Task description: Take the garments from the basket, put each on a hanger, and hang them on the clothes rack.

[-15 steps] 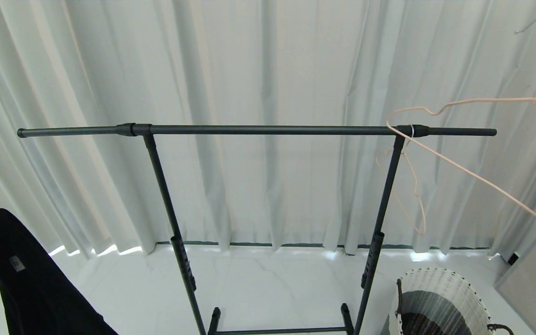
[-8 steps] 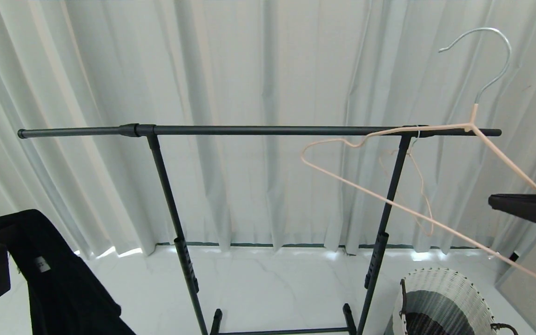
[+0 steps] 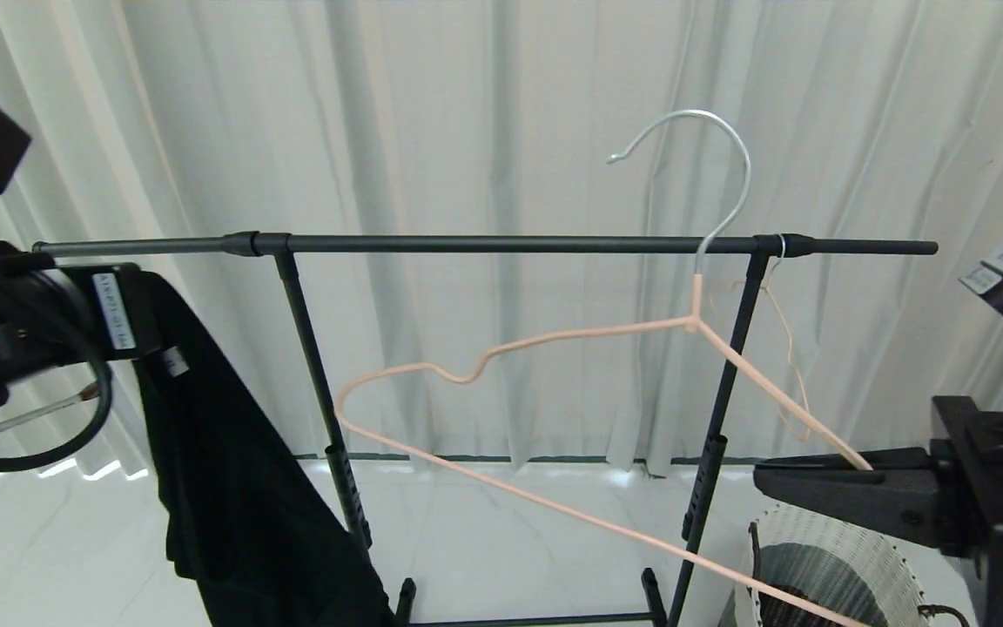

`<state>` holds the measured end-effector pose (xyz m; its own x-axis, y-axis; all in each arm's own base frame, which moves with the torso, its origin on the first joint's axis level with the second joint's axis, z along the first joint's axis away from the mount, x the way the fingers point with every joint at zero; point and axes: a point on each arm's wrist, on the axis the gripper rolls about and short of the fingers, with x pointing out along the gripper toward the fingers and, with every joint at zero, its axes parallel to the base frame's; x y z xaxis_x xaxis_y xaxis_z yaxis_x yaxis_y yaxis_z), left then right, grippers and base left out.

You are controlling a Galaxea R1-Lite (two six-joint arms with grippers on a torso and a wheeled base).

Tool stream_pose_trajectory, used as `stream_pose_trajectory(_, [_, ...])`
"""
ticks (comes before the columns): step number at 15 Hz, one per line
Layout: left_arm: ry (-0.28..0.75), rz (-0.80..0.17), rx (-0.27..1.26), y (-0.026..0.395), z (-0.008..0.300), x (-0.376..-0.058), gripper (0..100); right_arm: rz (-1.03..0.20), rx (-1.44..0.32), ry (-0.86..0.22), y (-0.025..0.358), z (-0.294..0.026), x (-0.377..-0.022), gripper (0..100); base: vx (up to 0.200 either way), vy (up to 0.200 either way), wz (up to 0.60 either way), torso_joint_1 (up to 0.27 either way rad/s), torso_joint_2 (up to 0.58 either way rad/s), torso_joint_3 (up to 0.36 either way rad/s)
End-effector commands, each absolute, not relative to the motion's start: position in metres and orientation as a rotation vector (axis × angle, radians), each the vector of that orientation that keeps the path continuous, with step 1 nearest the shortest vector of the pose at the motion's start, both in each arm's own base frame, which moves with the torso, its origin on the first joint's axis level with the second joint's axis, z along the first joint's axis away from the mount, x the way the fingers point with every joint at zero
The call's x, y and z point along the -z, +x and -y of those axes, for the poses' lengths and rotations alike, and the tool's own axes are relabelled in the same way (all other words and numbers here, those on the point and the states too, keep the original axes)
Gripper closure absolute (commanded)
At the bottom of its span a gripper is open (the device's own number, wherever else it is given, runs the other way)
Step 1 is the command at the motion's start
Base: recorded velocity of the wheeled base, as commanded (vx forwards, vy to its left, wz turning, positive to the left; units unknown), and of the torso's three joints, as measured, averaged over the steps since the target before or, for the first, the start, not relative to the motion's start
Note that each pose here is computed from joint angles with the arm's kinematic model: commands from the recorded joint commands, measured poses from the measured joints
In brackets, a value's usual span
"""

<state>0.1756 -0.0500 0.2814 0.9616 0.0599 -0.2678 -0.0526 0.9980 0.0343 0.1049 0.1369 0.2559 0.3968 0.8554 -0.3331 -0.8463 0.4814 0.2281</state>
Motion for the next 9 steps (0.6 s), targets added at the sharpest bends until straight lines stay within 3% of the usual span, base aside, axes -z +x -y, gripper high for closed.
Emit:
stream_pose_trajectory(1, [0.017,-0.328,0.018,0.201,0.085,-0.273,100,-0.476,-1.101,0.007,0.115,-0.16,-0.244,100,0.0,0.0,0.0,0.0,0.0,0.0])
stream_pose_trajectory(9, [-0.004,-0.309,0.042,0.208,0.096,-0.272,100,-0.447,-1.111,0.026,0.129,-0.186,-0.238,100,0.0,0.0,0.0,0.0,0.0,0.0])
